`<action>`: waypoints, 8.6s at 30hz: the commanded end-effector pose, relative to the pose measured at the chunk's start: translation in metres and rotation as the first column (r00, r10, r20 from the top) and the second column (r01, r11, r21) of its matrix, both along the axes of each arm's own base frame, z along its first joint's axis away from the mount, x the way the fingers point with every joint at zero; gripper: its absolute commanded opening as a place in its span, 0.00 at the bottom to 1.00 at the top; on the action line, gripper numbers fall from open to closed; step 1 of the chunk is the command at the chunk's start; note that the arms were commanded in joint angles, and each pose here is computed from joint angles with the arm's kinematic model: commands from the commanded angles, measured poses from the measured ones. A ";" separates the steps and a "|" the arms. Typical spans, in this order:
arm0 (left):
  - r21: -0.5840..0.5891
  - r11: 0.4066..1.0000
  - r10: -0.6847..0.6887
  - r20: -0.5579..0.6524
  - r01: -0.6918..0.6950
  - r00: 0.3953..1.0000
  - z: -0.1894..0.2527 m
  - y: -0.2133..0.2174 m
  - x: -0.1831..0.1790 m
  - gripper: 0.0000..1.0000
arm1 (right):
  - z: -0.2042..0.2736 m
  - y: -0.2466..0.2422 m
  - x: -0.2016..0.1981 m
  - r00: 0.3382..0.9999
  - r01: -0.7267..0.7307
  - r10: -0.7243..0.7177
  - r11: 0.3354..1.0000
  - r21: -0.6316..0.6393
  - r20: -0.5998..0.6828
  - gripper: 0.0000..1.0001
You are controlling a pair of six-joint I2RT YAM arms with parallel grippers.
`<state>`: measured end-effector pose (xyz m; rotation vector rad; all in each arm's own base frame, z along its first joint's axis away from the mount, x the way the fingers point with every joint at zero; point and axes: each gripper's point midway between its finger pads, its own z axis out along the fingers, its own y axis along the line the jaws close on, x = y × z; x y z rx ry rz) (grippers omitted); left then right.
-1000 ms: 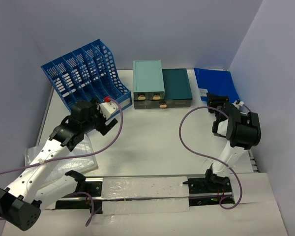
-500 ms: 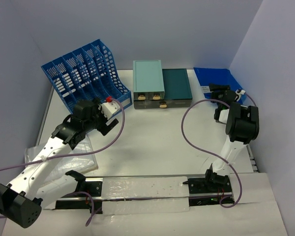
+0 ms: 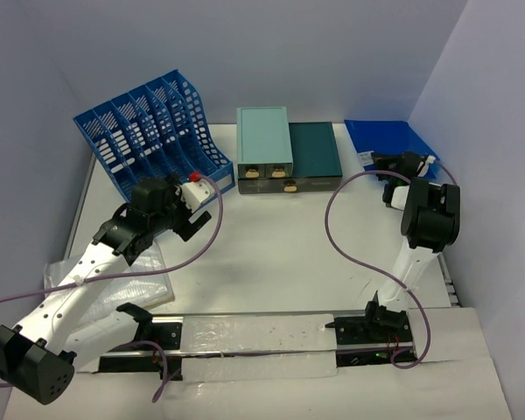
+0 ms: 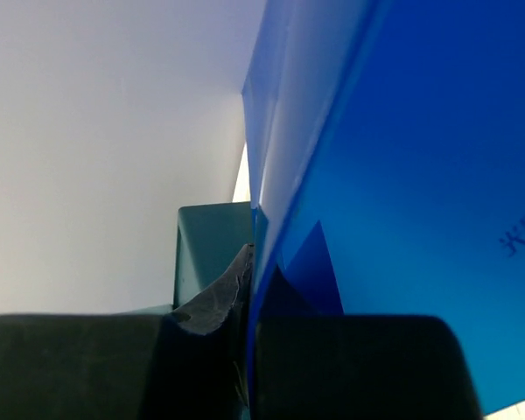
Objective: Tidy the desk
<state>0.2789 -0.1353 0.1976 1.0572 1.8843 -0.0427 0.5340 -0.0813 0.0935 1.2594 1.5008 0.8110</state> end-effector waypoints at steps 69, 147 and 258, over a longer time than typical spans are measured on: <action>-0.885 0.402 -0.146 -0.316 -0.236 0.937 0.165 -0.116 0.114 0.99 | 0.306 0.332 -0.237 0.391 -0.638 0.666 0.693 -0.335 0.635 0.00; -0.881 0.430 0.017 -0.210 -0.196 0.978 0.186 -0.046 0.036 0.00 | 0.220 0.434 -0.191 0.976 0.163 0.161 -0.111 -0.980 0.144 0.77; -0.289 0.686 0.712 0.074 -0.668 0.699 0.085 0.133 0.052 0.99 | 0.335 0.495 -0.056 0.485 -0.070 0.760 0.526 -0.848 0.431 0.00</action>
